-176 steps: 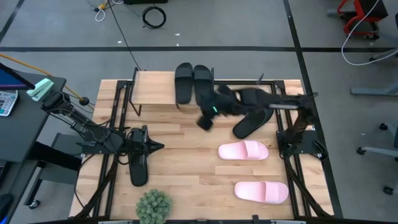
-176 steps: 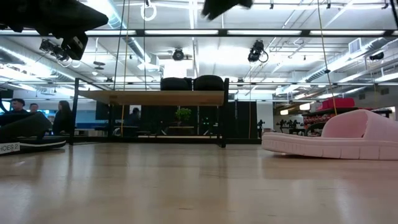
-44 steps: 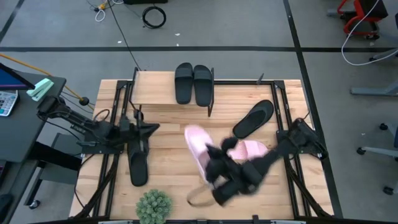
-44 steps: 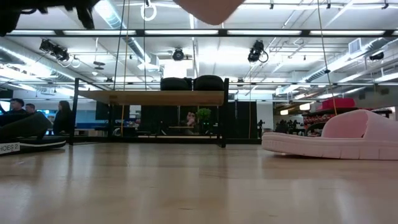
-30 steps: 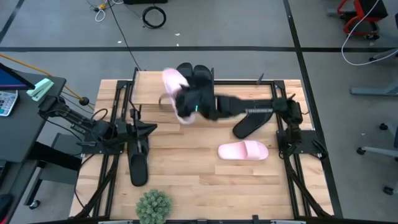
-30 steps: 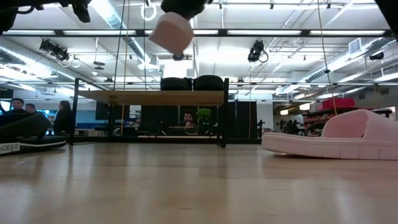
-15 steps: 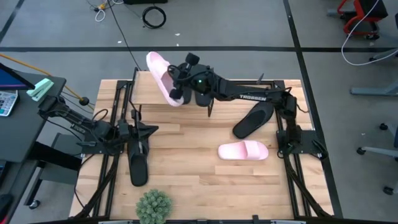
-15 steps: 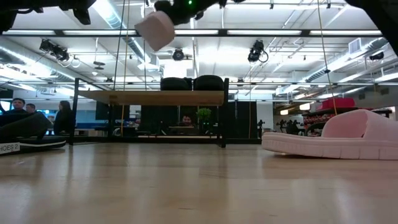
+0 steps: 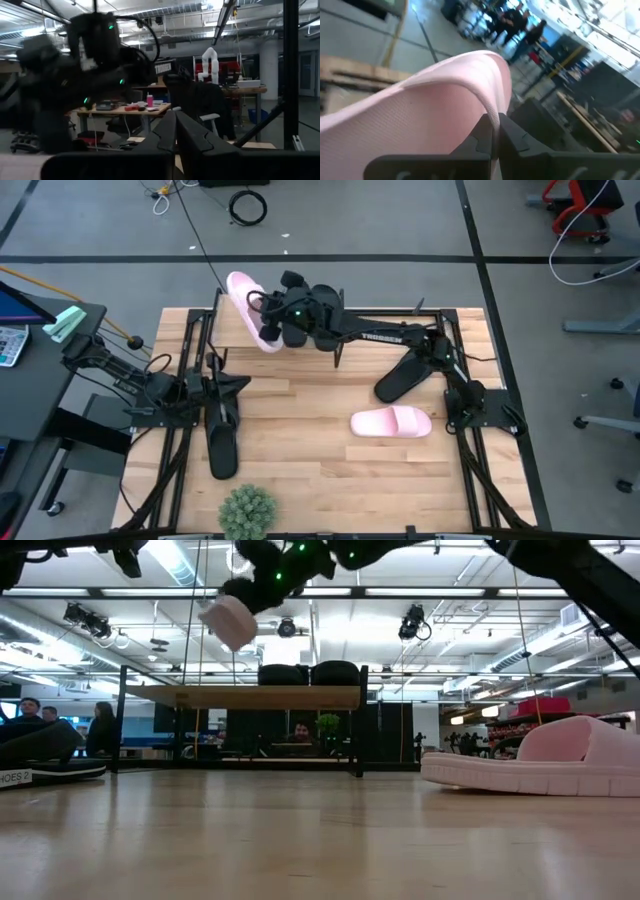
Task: Pick and place slides into the shelf
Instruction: Put the bottom pink slide on the shelf, then put the pink slide on the shelf
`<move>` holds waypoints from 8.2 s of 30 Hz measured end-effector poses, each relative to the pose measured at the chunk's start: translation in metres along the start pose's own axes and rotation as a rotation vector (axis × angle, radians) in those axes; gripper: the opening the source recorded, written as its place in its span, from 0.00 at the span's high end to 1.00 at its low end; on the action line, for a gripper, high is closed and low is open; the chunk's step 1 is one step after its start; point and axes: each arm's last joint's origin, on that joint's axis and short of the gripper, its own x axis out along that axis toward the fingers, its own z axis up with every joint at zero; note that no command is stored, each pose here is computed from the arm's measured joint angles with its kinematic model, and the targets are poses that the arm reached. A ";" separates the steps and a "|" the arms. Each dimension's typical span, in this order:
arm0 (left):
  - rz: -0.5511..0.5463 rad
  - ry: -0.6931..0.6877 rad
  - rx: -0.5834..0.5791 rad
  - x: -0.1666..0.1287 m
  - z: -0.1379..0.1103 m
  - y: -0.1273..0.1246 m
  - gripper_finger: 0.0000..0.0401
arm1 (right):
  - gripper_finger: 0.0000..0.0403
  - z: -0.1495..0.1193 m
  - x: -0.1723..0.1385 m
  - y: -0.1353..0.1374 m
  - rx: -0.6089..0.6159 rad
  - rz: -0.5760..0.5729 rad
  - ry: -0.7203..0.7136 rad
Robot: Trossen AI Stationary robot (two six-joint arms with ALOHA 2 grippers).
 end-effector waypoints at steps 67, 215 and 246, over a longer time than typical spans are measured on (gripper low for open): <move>-0.071 0.095 -0.040 -0.006 -0.009 -0.009 0.95 | 0.71 0.055 -0.190 0.010 0.357 0.315 0.577; -0.301 1.163 0.591 0.201 -0.079 -0.135 0.95 | 0.98 -0.180 -0.432 0.167 0.761 -0.458 1.223; -0.033 0.931 0.151 0.070 0.122 -0.094 0.96 | 0.98 -0.179 -0.431 0.172 0.801 -0.408 1.236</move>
